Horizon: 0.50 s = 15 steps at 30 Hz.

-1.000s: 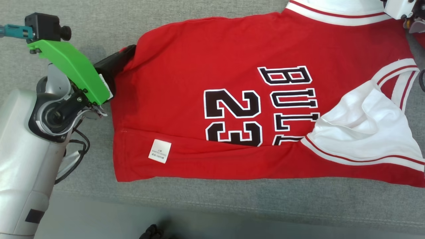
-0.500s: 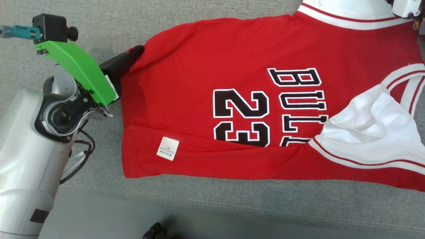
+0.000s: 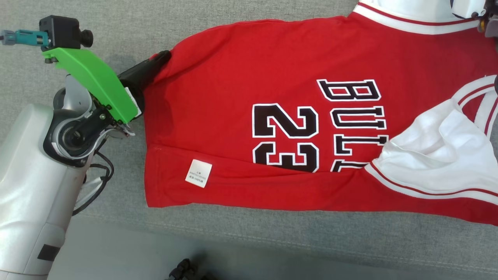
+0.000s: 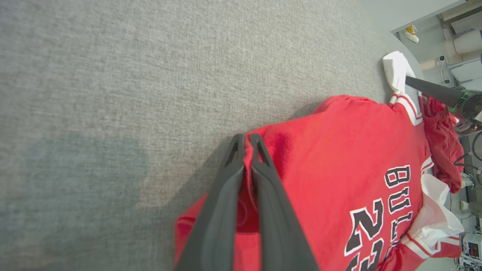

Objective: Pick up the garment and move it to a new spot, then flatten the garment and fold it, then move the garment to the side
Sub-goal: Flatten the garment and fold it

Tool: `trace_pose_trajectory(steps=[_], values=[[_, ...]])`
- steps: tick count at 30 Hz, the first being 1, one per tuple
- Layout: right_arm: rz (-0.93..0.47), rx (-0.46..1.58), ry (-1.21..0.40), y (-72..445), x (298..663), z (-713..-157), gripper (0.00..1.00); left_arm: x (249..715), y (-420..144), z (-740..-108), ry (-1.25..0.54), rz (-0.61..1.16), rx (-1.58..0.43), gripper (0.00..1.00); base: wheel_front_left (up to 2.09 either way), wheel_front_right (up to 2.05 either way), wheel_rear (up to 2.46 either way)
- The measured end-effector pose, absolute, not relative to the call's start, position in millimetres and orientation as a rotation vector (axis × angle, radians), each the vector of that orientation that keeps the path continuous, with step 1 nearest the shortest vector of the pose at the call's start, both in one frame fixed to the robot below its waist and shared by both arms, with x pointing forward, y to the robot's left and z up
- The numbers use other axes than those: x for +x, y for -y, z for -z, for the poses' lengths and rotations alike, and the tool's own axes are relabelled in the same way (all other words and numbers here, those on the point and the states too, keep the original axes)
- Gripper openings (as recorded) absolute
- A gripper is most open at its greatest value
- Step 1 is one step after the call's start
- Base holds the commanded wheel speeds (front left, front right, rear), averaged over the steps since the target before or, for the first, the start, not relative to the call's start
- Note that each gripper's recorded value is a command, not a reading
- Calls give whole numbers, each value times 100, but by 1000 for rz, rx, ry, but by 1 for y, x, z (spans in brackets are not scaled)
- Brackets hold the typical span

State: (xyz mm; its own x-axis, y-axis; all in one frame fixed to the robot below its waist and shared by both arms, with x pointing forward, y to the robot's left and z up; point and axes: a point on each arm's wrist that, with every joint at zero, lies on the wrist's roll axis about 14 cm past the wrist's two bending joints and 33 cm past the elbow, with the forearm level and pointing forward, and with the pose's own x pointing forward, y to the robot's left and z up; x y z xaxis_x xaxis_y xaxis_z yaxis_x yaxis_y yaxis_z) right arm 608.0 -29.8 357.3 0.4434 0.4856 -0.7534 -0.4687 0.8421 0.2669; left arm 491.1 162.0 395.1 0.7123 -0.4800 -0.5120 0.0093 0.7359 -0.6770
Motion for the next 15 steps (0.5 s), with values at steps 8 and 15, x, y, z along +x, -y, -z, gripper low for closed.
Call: trace_pose_trajectory(steps=[8, 15], values=[[-637, 34, -809, 23, 618, -386, 0, 500, -172, -399, -689, 276, -700, 0, 0, 0, 0], [-649, 69, -719, 31, 616, -403, 0, 502, -167, -400, -654, 280, -733, 0, 0, 0, 0]])
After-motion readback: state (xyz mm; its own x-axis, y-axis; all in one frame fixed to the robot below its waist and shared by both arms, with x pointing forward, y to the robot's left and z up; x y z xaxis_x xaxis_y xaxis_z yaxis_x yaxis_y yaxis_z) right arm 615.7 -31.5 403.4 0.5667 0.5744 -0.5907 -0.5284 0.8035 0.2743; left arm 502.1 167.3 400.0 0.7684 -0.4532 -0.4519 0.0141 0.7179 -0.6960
